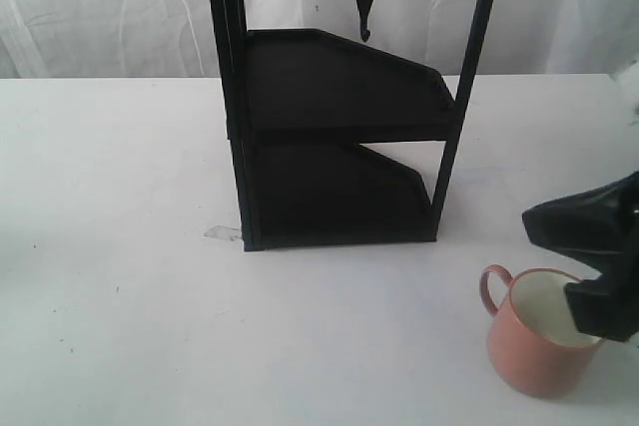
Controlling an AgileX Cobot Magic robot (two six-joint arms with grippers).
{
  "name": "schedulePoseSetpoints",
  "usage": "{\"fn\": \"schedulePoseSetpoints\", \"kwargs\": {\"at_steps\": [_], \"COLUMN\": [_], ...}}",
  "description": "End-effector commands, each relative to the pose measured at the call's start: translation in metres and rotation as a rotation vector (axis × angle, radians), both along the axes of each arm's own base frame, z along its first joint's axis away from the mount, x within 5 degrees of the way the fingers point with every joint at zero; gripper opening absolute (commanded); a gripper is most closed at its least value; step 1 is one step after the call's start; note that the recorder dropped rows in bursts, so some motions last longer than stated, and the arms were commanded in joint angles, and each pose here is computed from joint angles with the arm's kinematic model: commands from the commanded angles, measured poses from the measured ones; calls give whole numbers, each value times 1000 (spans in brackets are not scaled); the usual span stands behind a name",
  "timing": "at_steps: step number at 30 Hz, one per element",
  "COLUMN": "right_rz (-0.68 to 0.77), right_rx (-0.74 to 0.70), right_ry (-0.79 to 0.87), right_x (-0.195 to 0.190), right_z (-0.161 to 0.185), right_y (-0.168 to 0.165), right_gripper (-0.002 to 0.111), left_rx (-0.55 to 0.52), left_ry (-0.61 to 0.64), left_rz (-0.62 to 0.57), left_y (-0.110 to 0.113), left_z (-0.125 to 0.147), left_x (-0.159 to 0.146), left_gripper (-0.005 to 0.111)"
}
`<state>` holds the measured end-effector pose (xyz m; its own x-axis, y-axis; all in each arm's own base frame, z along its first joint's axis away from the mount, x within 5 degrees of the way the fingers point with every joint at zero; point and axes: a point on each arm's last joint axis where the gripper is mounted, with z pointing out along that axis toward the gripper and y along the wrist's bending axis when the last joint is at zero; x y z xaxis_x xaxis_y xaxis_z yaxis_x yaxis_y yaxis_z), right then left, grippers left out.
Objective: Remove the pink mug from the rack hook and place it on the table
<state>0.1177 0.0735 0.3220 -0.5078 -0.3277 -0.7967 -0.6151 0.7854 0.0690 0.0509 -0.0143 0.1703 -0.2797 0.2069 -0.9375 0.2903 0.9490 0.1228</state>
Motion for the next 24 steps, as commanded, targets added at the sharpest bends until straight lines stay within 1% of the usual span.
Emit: {"fn": "schedulePoseSetpoints", "kwargs": {"at_steps": [1,10,17,24], "right_rz": [2,10,13,14], "right_rx": [114,198,226,231], "right_ry": [-102,-287,-356,-368], "right_x": [-31,-77,-93,-96], "right_z": [13,28,31,32], "right_y": [-9,-27,-34,-35], "right_gripper": [0,0,0,0], "left_rx": [-12,-12,-12,-12], "left_ry": [4,4,4,4], "left_rz": [2,2,2,2], "left_y": [0,0,0,0], "left_z": [-1,-1,-1,-1], "left_x": [0,0,0,0], "left_gripper": [0,0,0,0]}}
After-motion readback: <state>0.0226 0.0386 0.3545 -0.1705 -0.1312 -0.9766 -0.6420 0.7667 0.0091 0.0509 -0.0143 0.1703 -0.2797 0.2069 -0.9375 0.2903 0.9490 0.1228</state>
